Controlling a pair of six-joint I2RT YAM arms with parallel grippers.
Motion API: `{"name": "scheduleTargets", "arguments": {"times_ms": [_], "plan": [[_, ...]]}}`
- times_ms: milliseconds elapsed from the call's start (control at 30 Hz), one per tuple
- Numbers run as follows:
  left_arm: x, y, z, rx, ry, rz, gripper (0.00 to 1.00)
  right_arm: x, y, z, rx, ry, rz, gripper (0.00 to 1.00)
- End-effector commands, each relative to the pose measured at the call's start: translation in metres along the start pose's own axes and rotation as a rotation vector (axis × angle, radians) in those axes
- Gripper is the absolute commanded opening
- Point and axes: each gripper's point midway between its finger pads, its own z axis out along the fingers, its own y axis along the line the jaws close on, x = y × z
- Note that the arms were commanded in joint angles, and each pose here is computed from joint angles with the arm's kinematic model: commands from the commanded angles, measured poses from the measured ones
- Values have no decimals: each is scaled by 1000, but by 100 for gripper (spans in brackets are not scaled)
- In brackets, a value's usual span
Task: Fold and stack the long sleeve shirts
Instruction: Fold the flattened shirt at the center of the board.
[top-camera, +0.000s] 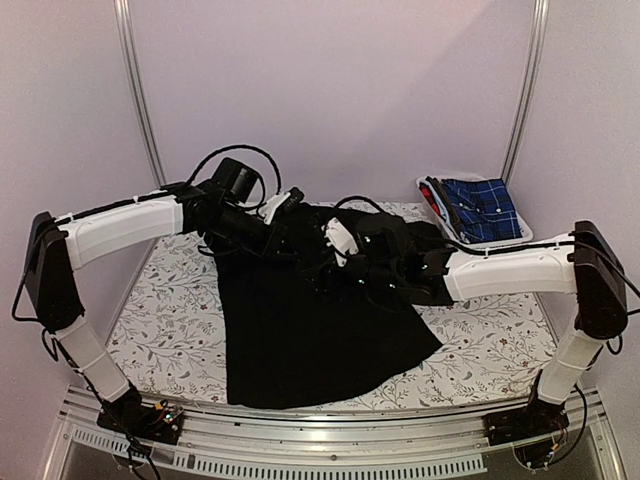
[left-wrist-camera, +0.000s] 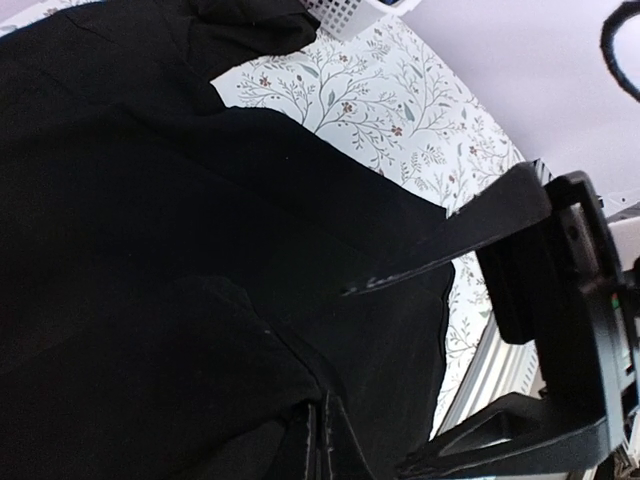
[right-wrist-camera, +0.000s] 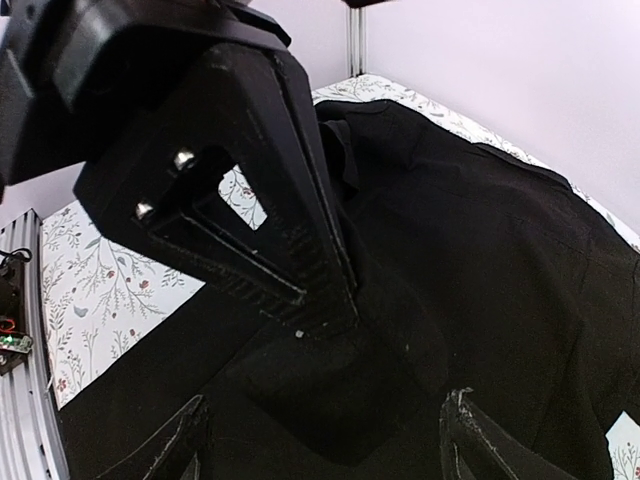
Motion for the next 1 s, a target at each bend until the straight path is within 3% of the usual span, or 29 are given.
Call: {"name": "scheduleTargets", "arguments": {"times_ms": [0,167,300,367,467,533,800,967], "plan": [[-6,-7,-2,22,-6,31,0,-9,-6,20,75,-42,-34,76],[-8,-8,-5,26,-14,36,0,-8,-7,37,97,-44,-34,73],[-6,-7,-6,23,-14,32,0,-9,-13,45,131,-42,-33,61],[-6,-3,-7,8,-16,23,0,-12,-16,47,152,-42,-23,46],[-10,5,-10,-34,-37,-18,0,-14,-20,45,178,-43,-4,13],[-13,11,-12,-61,-59,-56,4,-19,-24,43,197,-44,10,0],[-29,24,-53,-230,-213,-237,59,-33,-60,42,276,-5,86,0],[-5,31,-70,-300,-230,-385,61,-19,-101,43,346,72,142,0]]}}
